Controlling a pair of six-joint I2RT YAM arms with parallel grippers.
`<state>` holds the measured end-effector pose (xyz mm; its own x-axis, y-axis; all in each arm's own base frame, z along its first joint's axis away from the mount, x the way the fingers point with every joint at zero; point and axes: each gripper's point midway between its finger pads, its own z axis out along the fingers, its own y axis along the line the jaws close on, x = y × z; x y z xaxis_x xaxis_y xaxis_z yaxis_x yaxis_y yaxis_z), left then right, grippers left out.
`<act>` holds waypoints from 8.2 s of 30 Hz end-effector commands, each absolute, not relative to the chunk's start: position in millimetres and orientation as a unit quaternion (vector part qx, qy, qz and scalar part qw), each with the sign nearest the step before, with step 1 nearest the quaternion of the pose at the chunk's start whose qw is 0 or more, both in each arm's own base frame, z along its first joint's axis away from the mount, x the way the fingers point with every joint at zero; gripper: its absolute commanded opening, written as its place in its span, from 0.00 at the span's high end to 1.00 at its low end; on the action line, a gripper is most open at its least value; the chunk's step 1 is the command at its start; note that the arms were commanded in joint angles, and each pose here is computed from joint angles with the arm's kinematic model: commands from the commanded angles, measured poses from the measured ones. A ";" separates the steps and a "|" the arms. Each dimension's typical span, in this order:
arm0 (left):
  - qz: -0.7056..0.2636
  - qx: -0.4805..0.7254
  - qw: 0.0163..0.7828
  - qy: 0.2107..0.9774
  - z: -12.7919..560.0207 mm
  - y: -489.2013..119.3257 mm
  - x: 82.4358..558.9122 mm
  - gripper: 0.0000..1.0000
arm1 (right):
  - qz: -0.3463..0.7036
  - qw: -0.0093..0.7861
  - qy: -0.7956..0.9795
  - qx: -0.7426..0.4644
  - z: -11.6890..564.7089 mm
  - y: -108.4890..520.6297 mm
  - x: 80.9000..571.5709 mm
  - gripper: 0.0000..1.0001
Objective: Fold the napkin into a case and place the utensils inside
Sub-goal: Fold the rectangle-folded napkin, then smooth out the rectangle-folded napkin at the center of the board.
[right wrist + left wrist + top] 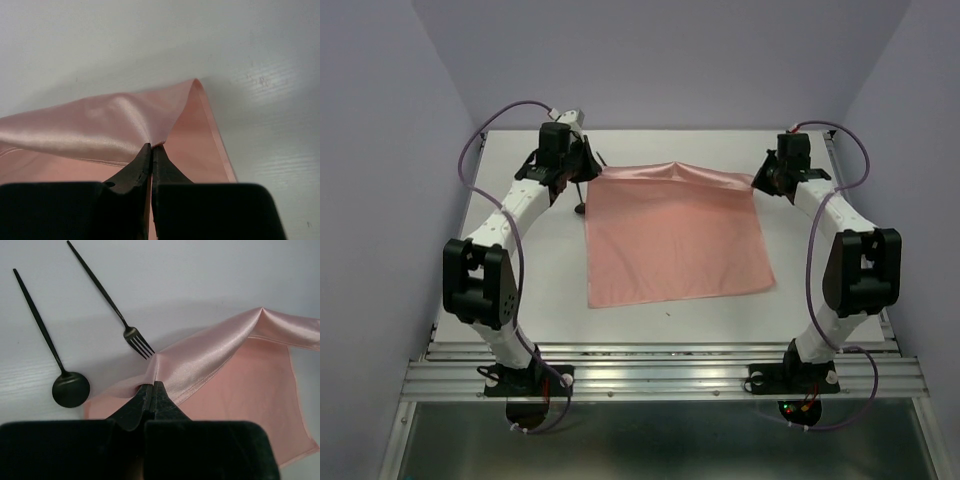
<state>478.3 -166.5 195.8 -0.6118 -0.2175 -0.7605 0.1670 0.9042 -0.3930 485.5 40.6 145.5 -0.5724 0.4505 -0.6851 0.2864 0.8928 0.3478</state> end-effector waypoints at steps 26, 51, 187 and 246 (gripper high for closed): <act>-0.260 -0.051 0.345 0.901 125.4 -167.3 301.6 1.00 | 0.068 0.304 0.919 0.243 105.0 27.7 296.4 0.99; -0.277 -0.122 0.281 0.911 82.2 -160.4 250.6 1.00 | 0.070 0.257 0.907 0.326 74.7 29.1 258.6 0.99; -0.118 -0.124 0.134 0.976 7.4 -145.7 213.3 0.44 | -0.007 0.216 0.899 0.380 45.3 7.3 240.7 0.57; -0.282 -0.044 0.242 0.927 49.9 -298.2 402.7 0.55 | 0.216 0.205 0.949 0.101 23.4 220.9 412.1 0.97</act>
